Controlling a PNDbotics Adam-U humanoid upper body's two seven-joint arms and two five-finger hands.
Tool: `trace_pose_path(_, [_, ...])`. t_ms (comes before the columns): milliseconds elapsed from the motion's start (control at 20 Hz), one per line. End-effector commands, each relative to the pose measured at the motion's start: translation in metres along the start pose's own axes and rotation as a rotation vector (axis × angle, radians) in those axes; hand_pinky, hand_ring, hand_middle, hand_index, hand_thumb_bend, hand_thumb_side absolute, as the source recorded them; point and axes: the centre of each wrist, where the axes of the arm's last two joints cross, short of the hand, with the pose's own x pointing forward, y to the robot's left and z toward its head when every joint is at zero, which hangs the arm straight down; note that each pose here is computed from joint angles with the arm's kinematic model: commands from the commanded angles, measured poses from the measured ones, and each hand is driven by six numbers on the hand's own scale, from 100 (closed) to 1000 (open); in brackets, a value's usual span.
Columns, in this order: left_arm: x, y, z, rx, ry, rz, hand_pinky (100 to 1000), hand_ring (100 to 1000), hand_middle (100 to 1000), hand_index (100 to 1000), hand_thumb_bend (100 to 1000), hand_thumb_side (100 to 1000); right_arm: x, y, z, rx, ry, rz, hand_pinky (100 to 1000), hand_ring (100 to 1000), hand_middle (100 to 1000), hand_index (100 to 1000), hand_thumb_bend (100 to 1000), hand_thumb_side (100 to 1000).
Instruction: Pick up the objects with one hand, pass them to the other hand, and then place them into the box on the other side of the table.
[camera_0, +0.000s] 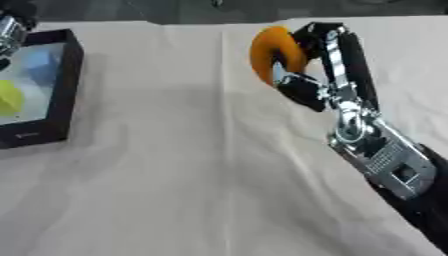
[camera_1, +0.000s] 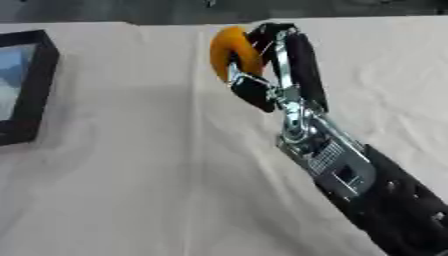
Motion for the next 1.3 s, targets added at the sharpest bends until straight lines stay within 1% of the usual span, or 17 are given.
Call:
trace_pose_path(50, [0.013, 0.010, -0.001, -0.006, -0.022, -0.070, 1000, 817, 857, 717, 100, 440, 0.010, -0.018, -0.005, -0.369, 0.261, 0.171, 634, 459, 389, 382, 100, 100])
trace_pose_path(250, [0.019, 0.008, -0.004, -0.069, -0.020, -0.141, 1000, 820, 865, 738, 100, 375, 0.012, -0.017, -0.002, -0.328, 0.298, 0.108, 629, 453, 384, 378, 100, 100])
trace_pose_path(500, [0.026, -0.004, -0.008, -0.179, -0.051, -0.217, 1000, 826, 893, 792, 100, 330, 0.019, -0.014, 0.005, -0.256, 0.318, 0.042, 629, 453, 384, 378, 100, 100])
trace_pose_path(650, [0.030, -0.012, -0.010, -0.243, -0.062, -0.249, 1000, 832, 906, 827, 100, 340, 0.020, -0.014, 0.007, -0.220, 0.333, 0.011, 627, 452, 384, 380, 100, 100])
trace_pose_path(800, [0.033, -0.020, -0.012, -0.307, -0.071, -0.272, 1000, 836, 915, 843, 100, 355, 0.023, -0.016, 0.009, -0.184, 0.341, -0.020, 627, 453, 383, 381, 100, 100])
trace_pose_path(1000, [0.038, -0.032, -0.014, -0.399, -0.071, -0.299, 1000, 836, 922, 854, 100, 408, 0.025, -0.016, 0.010, -0.131, 0.363, -0.057, 624, 453, 383, 374, 100, 100])
trace_pose_path(1100, [0.040, -0.038, -0.014, -0.445, -0.069, -0.315, 1000, 837, 926, 858, 100, 440, 0.022, -0.014, 0.010, -0.106, 0.386, -0.071, 621, 452, 383, 367, 100, 100])
trace_pose_path(1250, [0.044, -0.046, -0.016, -0.506, -0.079, -0.342, 1000, 838, 934, 862, 100, 452, 0.014, -0.012, 0.005, -0.078, 0.433, -0.074, 620, 451, 385, 374, 100, 100])
trace_pose_path(1300, [0.046, -0.049, -0.016, -0.523, -0.083, -0.349, 1000, 839, 940, 862, 100, 474, 0.014, -0.012, 0.004, -0.068, 0.437, -0.078, 620, 451, 386, 373, 100, 100])
